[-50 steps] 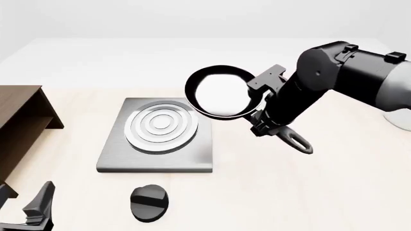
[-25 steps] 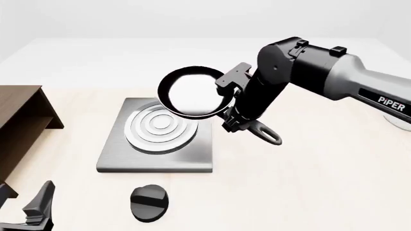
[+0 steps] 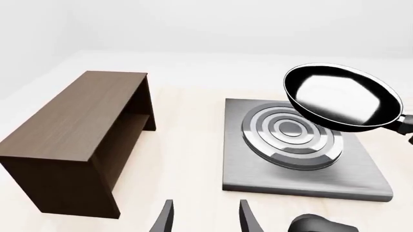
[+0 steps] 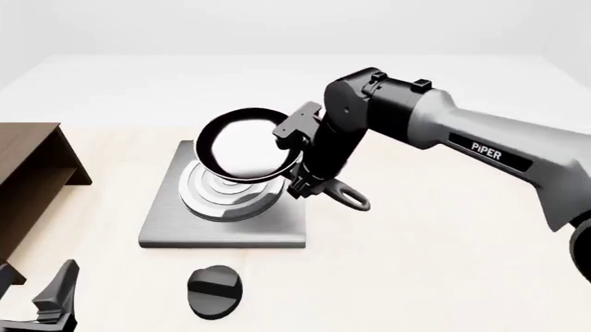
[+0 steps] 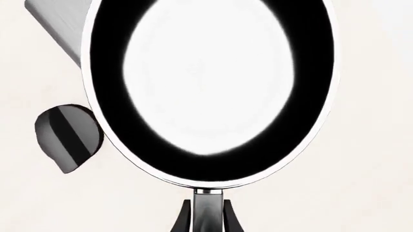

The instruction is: Turn on the stove and put the frying pan on it.

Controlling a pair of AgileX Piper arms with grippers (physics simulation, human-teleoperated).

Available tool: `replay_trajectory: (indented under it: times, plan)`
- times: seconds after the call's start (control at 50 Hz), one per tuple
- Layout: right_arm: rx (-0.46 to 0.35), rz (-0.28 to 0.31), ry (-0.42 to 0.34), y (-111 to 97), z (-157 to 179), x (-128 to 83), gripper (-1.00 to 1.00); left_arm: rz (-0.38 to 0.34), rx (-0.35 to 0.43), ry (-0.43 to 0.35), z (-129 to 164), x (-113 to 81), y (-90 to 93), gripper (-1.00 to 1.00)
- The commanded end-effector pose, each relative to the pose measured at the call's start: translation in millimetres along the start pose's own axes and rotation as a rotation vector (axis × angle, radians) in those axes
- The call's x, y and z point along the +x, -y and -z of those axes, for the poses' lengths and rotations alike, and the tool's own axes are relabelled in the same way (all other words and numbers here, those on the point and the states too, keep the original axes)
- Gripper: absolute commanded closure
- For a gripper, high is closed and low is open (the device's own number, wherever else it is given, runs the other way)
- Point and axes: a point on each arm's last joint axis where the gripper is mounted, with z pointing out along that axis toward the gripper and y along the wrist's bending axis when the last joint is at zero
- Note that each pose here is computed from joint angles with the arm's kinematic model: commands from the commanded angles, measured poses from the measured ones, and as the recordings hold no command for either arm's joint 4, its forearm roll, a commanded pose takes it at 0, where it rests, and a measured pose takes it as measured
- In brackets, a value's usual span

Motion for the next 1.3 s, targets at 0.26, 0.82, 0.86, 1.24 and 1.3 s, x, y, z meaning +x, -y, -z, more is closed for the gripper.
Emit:
replay_trajectory:
  times: [0.26, 0.82, 0.86, 1.24, 1.3]
  plan:
    - [-0.025, 0.035, 0.031, -30.8, -8.5, -20.1, 1.00, 0.008, 0.000, -0.001, 0.0, 0.1, 0.0, -1.00]
    - [-0.024, 0.023, 0.003, -24.0, -38.6, -18.0, 1.00, 0.008, -0.001, 0.005, 0.0, -0.5, 0.0, -1.00]
    - [-0.020, 0.022, -0.009, -16.5, -44.2, -16.4, 1.00, 0.008, -0.001, 0.006, 0.0, -0.5, 0.0, -1.00]
    - [-0.022, -0.004, -0.024, -14.7, -63.0, -20.0, 1.00, 0.010, -0.001, 0.007, 0.0, -0.7, -0.1, -1.00]
    - [-0.020, 0.001, -0.028, -11.1, -65.9, -18.6, 1.00, 0.012, -0.001, 0.007, 0.0, -0.6, 0.0, -1.00]
